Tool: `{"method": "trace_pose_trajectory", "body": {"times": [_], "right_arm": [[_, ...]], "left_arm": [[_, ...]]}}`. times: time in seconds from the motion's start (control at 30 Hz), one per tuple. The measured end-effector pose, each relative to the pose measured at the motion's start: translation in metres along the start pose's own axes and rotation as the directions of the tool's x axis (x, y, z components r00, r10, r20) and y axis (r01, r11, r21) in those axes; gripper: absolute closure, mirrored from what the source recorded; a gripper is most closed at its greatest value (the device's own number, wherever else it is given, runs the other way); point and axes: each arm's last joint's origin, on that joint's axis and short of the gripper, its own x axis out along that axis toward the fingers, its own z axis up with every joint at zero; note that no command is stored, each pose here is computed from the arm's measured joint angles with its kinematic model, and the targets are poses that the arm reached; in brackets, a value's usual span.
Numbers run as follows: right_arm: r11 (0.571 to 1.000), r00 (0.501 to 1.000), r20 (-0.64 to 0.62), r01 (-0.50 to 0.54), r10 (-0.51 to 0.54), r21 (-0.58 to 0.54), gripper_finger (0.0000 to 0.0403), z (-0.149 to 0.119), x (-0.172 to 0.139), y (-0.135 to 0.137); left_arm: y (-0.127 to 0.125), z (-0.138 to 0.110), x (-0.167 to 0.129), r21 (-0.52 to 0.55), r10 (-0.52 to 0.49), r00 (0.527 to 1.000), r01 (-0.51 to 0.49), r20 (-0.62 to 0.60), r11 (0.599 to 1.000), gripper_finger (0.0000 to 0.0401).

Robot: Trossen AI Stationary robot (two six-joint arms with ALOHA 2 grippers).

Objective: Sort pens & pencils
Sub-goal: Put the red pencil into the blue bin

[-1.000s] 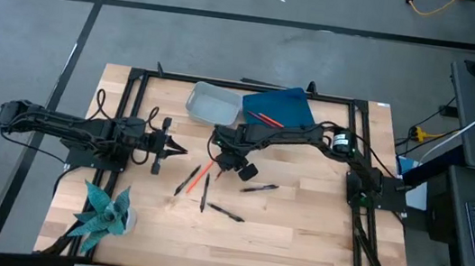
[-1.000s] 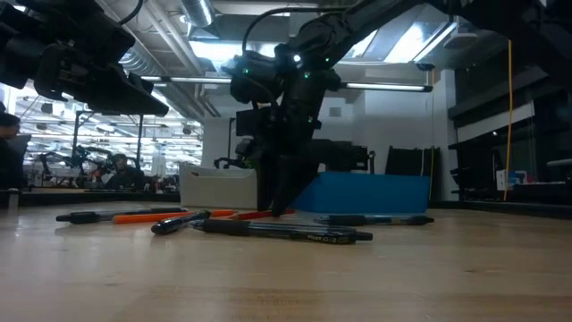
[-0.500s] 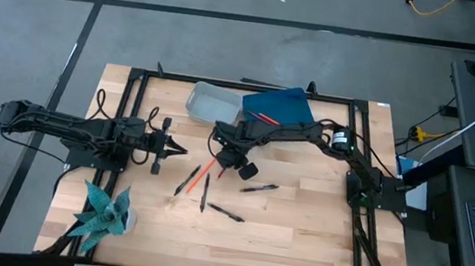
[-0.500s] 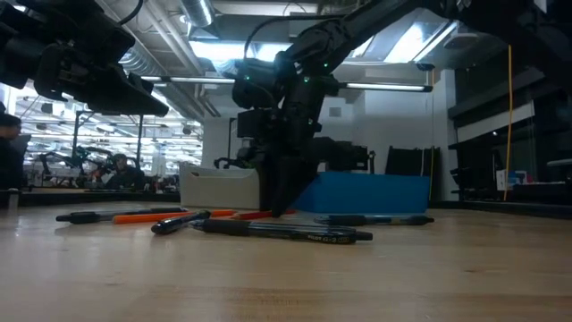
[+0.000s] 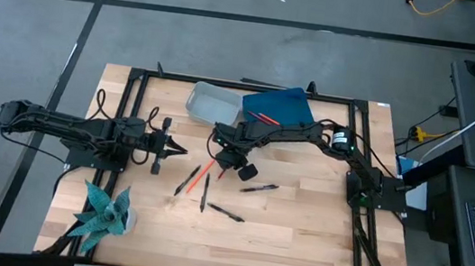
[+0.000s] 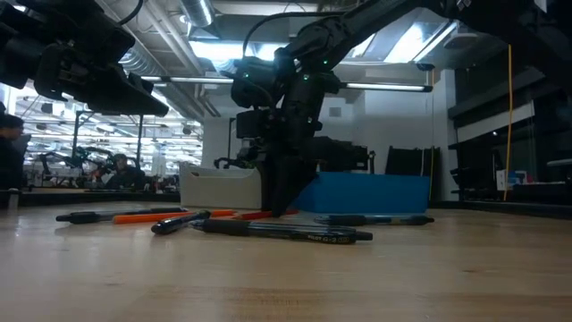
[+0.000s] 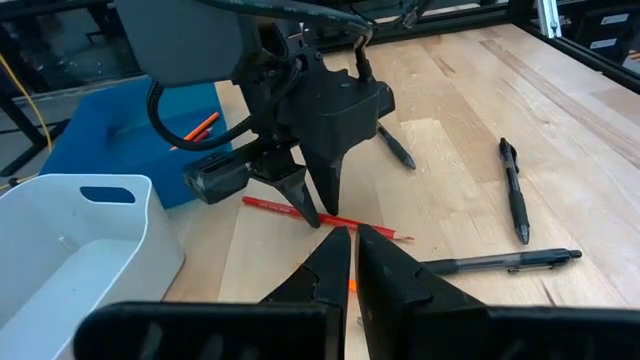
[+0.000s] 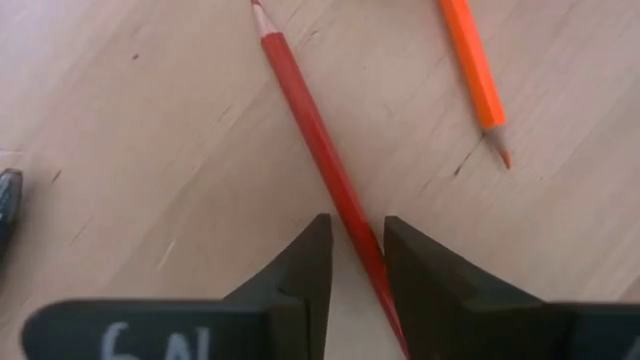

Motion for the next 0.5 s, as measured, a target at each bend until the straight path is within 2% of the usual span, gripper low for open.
{"method": "trace_pose_trajectory", "body": {"times": [0.5], "right_arm": [[1.0,1.0,0.013,-0.01,0.01,0.014,0.0309,0.0,0.0003,-0.0001]], "left_arm": [[0.0,0.0,0.0,0.0,0.0,1.0,0.0,0.0,1.0,0.0387]]}}
